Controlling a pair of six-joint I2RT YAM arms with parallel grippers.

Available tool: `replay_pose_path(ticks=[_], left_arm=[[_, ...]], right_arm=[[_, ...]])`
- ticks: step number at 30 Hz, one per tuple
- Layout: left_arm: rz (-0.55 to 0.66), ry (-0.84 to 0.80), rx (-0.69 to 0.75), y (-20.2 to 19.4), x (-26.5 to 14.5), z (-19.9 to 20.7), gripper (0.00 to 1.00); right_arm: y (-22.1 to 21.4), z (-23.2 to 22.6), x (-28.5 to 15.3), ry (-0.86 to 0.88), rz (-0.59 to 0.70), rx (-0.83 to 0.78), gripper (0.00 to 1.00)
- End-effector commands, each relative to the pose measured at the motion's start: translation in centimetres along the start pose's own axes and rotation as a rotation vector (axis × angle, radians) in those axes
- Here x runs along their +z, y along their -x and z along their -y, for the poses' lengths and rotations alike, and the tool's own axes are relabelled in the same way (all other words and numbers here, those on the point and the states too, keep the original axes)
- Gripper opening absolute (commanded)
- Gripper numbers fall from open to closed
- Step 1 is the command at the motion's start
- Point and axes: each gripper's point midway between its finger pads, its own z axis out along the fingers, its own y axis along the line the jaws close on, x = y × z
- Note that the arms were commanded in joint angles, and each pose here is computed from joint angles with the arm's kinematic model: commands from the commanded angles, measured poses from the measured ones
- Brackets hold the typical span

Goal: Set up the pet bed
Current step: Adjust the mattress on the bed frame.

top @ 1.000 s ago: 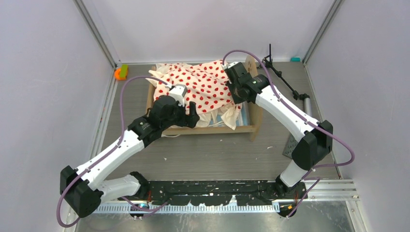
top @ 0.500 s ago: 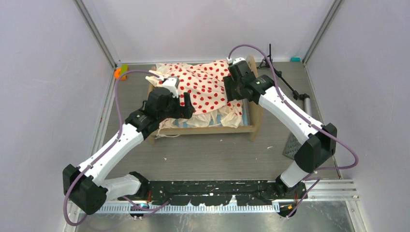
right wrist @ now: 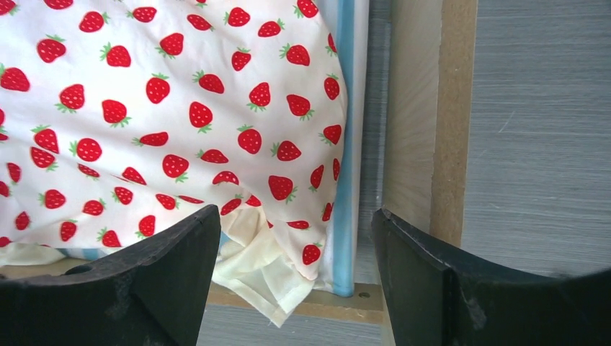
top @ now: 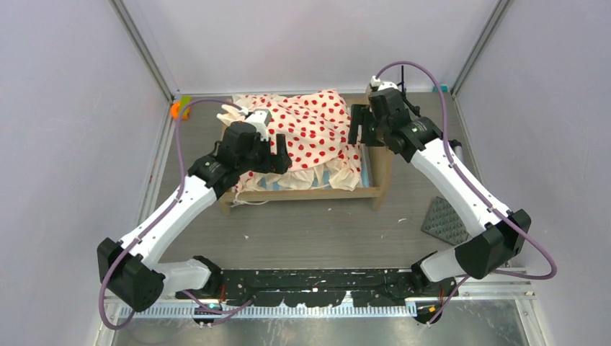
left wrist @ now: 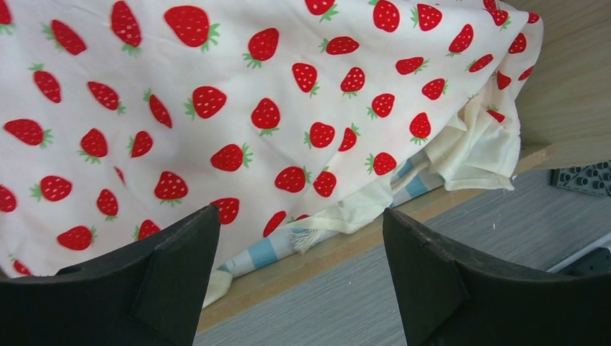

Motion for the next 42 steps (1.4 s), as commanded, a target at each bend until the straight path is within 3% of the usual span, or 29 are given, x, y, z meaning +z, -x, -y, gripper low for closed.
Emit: replay_pose_path(ticks=[1, 8, 12, 20, 25, 27, 29, 34, 38, 42], left_arm=[[0.001, -0.098, -0.007, 1.6, 0.5, 2.5, 0.83], [0.015, -0.134, 0.103, 2.3, 2.0, 6.0, 0.80], [0.098, -0.167, 0.125, 3.1, 1.5, 7.2, 0.80], [0.191, -0.090, 0.154, 4.2, -0.4, 5.3, 0.84], [0.200, -0.014, 0.179, 3.0, -2.0, 3.0, 0.87], [0.211, 0.004, 0.184, 2.9, -2.7, 2.4, 0.87], [0.222, 0.016, 0.191, 2.9, -3.5, 2.0, 0.88], [0.242, 0.059, 0.189, 2.7, -4.8, 0.8, 0.88], [0.230, 0.093, 0.210, 2.2, -5.2, -0.1, 0.89], [0.213, 0.107, 0.231, 2.6, -5.4, -0.2, 0.89]], right_arm=[[-1.4, 0.0, 0.7, 0.032, -0.093, 0.067, 0.80], [-4.4, -1.7, 2.2, 0.132, -0.183, 0.034, 0.71], [-4.6, -1.1, 3.3, 0.039, -0.169, -0.045, 0.71], [-6.8, 0.1, 7.0, -0.148, -0.228, -0.148, 0.70], [-5.2, -1.4, 6.6, -0.103, -0.184, -0.172, 0.31], [-3.8, -3.0, 5.7, -0.029, -0.159, -0.180, 0.21], [-2.2, -5.3, 4.5, 0.074, -0.155, -0.198, 0.18], [-1.3, -9.3, 4.5, 0.191, -0.244, -0.256, 0.23], [0.4, -11.0, 4.3, 0.253, -0.192, -0.236, 0.50], [2.8, -9.3, 1.9, 0.193, -0.079, -0.209, 0.63]])
